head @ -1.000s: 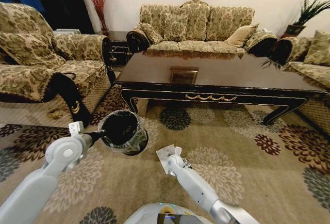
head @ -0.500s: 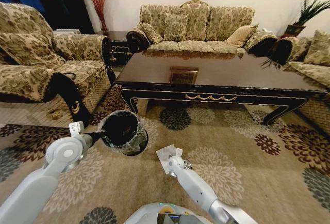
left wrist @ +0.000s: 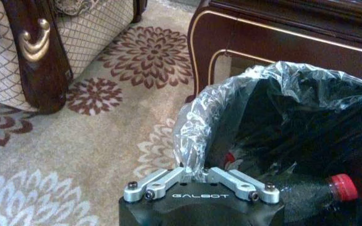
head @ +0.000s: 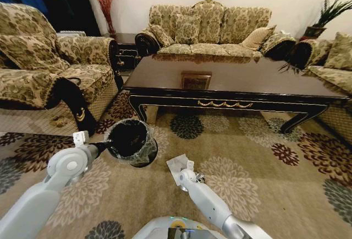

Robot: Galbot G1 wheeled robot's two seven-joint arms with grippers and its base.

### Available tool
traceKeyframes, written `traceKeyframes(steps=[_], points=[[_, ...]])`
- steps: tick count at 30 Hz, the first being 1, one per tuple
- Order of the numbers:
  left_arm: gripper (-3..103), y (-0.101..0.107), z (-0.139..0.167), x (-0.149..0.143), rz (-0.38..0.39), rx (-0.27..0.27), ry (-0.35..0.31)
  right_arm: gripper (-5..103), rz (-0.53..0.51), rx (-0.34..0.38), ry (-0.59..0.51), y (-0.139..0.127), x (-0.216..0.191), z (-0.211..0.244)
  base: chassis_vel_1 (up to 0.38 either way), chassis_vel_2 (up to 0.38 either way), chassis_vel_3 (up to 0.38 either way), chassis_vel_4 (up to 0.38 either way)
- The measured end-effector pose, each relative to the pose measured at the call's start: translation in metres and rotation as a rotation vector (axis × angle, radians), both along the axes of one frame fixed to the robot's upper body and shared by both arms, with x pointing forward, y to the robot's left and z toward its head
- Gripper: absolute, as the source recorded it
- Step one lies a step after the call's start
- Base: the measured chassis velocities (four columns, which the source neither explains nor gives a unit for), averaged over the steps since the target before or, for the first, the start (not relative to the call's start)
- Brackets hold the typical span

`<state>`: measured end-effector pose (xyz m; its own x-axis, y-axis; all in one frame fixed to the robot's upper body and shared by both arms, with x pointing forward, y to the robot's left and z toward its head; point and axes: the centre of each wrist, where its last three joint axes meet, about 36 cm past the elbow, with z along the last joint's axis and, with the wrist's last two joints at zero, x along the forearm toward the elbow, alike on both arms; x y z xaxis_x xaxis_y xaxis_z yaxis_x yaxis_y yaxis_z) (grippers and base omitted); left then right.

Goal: Move to the front of the table and pick up the trash from the floor, then place it into the trash bin.

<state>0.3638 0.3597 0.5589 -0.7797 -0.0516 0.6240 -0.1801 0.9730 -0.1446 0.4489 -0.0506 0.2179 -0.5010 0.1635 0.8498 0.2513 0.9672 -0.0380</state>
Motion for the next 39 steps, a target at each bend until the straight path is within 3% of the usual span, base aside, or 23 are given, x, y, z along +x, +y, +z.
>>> traceKeyframes(steps=[7,9,10,12,15,17,23,31,33,34,36,38,39], points=[[1,0.000,-0.001,0.001,0.002,-0.002,0.001,42,0.016,-0.011,-0.003,-0.001,-0.006,-0.003,0.000,0.000,0.000,0.000],[1,0.000,-0.001,0.001,0.002,-0.003,0.002,42,0.017,-0.010,-0.006,0.000,-0.006,-0.002,0.000,0.000,0.000,0.000],[1,0.001,-0.002,0.001,0.003,-0.003,0.003,30,0.019,-0.008,-0.010,0.000,-0.006,-0.001,0.000,0.000,0.000,0.000],[1,0.001,-0.002,0.001,0.004,-0.003,0.004,19,0.021,-0.006,-0.017,0.000,-0.006,0.001,0.000,0.000,0.000,0.000],[1,0.001,-0.003,0.002,0.005,-0.003,0.005,14,0.026,-0.008,-0.025,0.000,-0.007,0.002,0.000,0.000,0.000,0.000],[1,0.001,-0.003,0.002,0.006,-0.003,0.005,4,0.030,-0.009,-0.034,0.000,-0.008,0.003,0.000,0.000,0.000,0.000],[1,0.002,-0.003,0.004,0.007,-0.003,0.005,0,0.030,0.003,-0.083,-0.002,-0.009,0.013,0.000,0.000,0.000,0.000],[1,-0.001,-0.007,0.007,0.005,-0.017,0.008,0,0.021,0.102,-0.345,-0.021,0.006,0.039,0.000,0.000,0.000,0.000],[1,-0.002,-0.010,0.007,0.006,-0.020,0.011,0,0.081,0.173,-0.583,-0.034,0.015,0.048,0.000,0.000,0.000,0.000],[1,-0.002,-0.010,0.007,0.006,-0.020,0.011,0,0.081,0.173,-0.583,-0.034,0.015,0.048,0.000,0.000,0.000,0.000],[1,-0.001,-0.011,0.009,0.006,-0.022,0.010,0,0.133,0.266,-0.747,-0.040,0.023,0.067,0.000,0.000,0.000,0.000],[1,-0.001,-0.010,0.009,0.006,-0.023,0.009,0,0.139,0.294,-0.777,-0.041,0.024,0.074,0.000,0.000,0.000,0.000],[1,-0.001,-0.010,0.011,0.006,-0.023,0.006,0,0.151,0.341,-0.828,-0.040,0.026,0.087,0.000,0.000,0.000,0.000]])
